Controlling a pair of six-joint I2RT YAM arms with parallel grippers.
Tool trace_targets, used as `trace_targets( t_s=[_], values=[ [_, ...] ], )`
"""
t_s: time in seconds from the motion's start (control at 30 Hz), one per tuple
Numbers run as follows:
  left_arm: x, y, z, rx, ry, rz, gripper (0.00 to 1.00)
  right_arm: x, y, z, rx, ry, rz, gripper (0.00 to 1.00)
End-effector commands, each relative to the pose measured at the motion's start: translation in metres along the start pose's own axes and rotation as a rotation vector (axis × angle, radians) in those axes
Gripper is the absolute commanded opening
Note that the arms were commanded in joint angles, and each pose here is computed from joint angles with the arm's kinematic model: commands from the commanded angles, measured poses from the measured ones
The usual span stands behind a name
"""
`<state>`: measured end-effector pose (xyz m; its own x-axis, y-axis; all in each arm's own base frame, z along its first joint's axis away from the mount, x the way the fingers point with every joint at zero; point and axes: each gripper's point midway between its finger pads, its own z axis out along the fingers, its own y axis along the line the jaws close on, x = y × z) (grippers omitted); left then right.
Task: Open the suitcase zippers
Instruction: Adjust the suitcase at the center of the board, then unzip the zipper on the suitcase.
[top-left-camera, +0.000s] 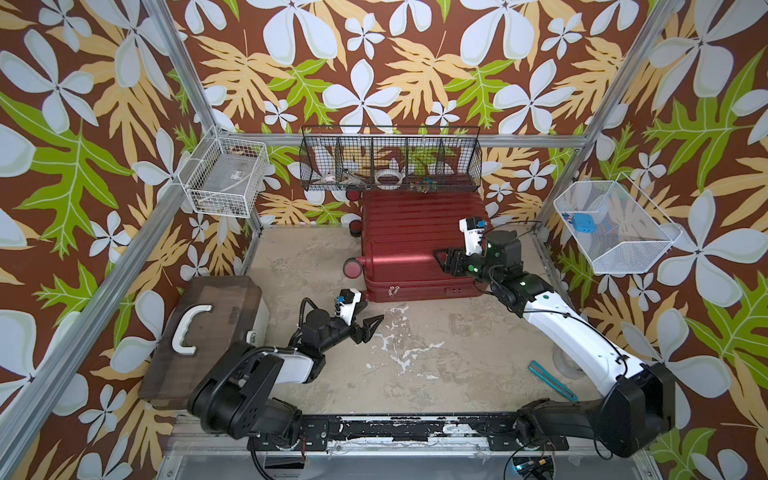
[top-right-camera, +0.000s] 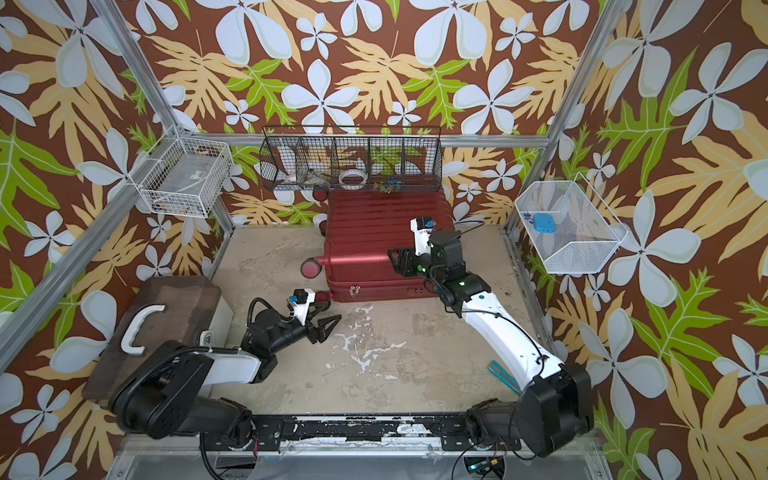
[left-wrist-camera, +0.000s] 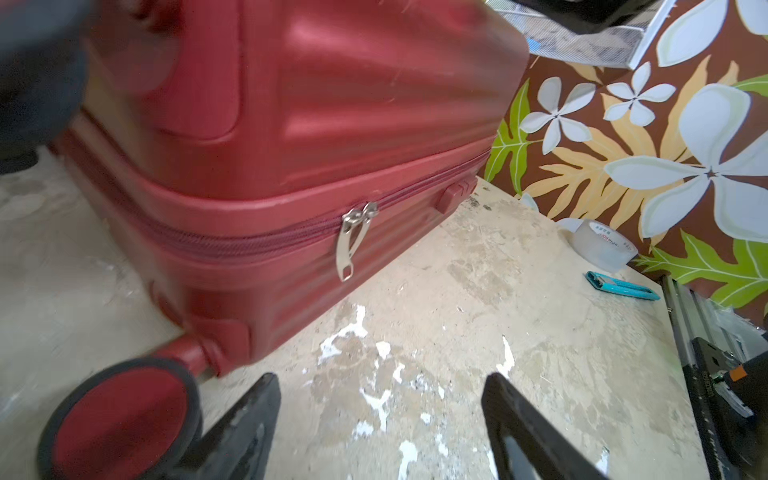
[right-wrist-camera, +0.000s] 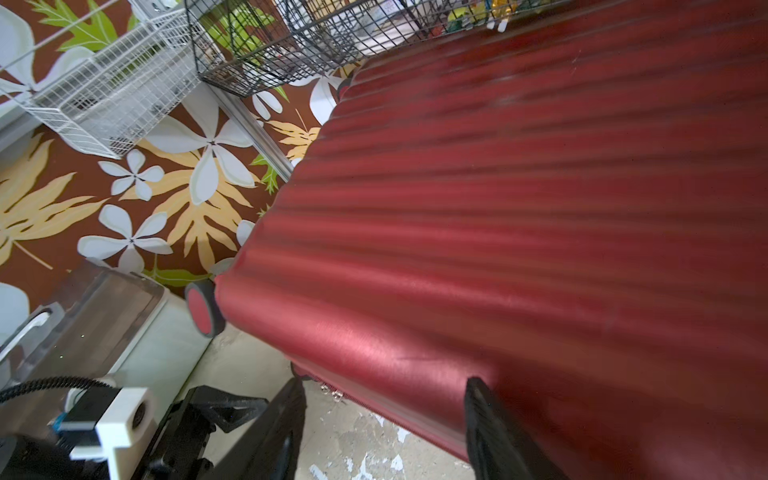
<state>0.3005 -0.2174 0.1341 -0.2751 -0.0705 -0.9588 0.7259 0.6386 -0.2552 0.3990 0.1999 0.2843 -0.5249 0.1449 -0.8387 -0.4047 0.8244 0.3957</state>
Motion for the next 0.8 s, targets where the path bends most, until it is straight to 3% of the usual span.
trace_targets(
  t_s=[0.0,0.23,0.37,0.57,0.77],
  values=[
    [-0.044,-0.006,0.010,-0.016,-0.211,0.084,0.78,-0.001,-0.018,0.014,0.079,0.004,0.007,0.62],
    [-0.027,-0.005,0.037,-0.068,-0.239,0.052,0.81,0.022,-0.027,0.029,0.078,0.063,0.019,0.61],
    [-0.021,0.011,0.044,-0.131,-0.254,0.002,0.88,0.030,-0.034,0.027,0.081,0.081,0.020,0.61],
    [-0.009,0.007,0.055,-0.067,-0.245,-0.018,0.89,0.033,-0.043,0.016,0.073,0.072,0.037,0.61],
    [-0.011,-0.003,0.068,0.028,-0.265,-0.064,0.83,0.036,-0.041,0.012,0.061,0.087,0.023,0.61]
  ],
)
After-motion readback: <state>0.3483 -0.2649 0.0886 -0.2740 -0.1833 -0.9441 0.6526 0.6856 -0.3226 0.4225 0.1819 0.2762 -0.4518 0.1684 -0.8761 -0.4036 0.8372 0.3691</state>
